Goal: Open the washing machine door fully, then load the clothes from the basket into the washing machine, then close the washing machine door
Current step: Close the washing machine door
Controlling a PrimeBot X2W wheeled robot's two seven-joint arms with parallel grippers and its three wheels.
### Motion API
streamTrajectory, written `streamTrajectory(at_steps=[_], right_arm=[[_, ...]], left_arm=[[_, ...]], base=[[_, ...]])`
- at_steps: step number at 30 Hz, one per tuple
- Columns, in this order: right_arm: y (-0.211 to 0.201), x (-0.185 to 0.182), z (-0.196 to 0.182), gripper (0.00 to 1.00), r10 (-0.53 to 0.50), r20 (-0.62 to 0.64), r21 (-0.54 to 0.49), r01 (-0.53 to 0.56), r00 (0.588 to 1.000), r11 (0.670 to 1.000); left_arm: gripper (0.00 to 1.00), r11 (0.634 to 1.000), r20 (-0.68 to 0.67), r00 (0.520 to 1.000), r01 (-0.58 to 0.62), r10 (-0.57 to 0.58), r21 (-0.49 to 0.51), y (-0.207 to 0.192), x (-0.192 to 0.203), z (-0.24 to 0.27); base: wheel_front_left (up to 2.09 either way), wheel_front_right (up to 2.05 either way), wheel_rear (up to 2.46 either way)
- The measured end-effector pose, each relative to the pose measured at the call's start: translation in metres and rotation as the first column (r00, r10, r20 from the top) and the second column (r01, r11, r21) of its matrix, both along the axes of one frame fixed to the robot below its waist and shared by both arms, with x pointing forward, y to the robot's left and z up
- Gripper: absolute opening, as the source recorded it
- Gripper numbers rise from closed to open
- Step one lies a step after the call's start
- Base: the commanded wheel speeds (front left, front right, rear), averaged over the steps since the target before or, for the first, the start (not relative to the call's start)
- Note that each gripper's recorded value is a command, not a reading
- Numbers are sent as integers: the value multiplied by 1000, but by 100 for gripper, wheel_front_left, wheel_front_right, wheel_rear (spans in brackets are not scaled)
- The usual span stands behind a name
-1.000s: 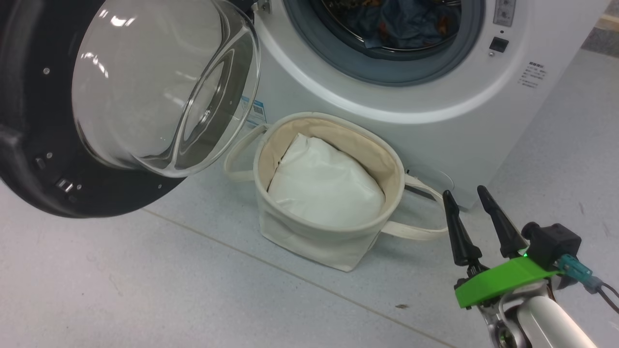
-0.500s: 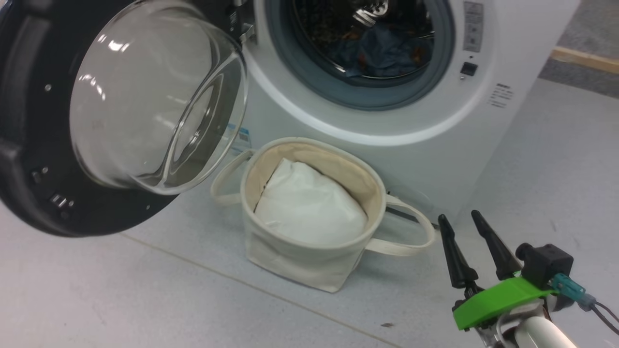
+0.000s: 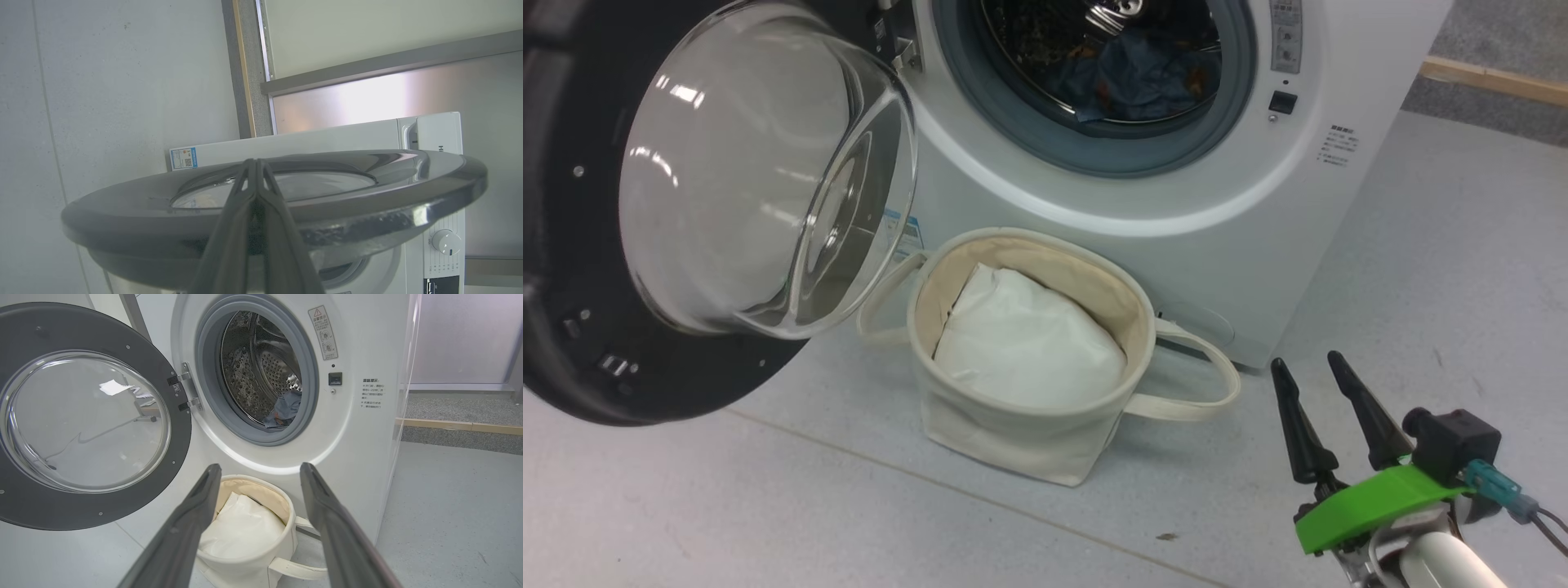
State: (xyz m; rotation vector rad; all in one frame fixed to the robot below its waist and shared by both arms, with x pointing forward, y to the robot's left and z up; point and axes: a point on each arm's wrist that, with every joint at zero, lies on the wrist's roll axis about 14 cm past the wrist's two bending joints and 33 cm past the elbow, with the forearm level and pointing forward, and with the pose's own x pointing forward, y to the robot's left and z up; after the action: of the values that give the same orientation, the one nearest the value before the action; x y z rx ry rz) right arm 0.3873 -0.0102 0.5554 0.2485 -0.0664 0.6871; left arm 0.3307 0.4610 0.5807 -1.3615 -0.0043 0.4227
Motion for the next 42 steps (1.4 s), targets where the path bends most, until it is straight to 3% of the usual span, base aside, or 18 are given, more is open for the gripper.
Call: streamTrajectory(at_steps=[11,28,42], right_arm=[[13,9,-6,100,33,-17,8,-33,999,999],[35,24,-16,100,56,-52,52,-53,997,997],[45,16,-1,100,74,-21,67,-72,997,995]], left_arm=[[0,980,-59,980,183,-188,-82,-47,13,-26],[0,935,-84,931,353,-356,-47,-77,32,-22],[0,942,-72,939,337,-337,-8,-72,4,-5]], base=[[0,0,0],[0,0,0],[0,0,0]])
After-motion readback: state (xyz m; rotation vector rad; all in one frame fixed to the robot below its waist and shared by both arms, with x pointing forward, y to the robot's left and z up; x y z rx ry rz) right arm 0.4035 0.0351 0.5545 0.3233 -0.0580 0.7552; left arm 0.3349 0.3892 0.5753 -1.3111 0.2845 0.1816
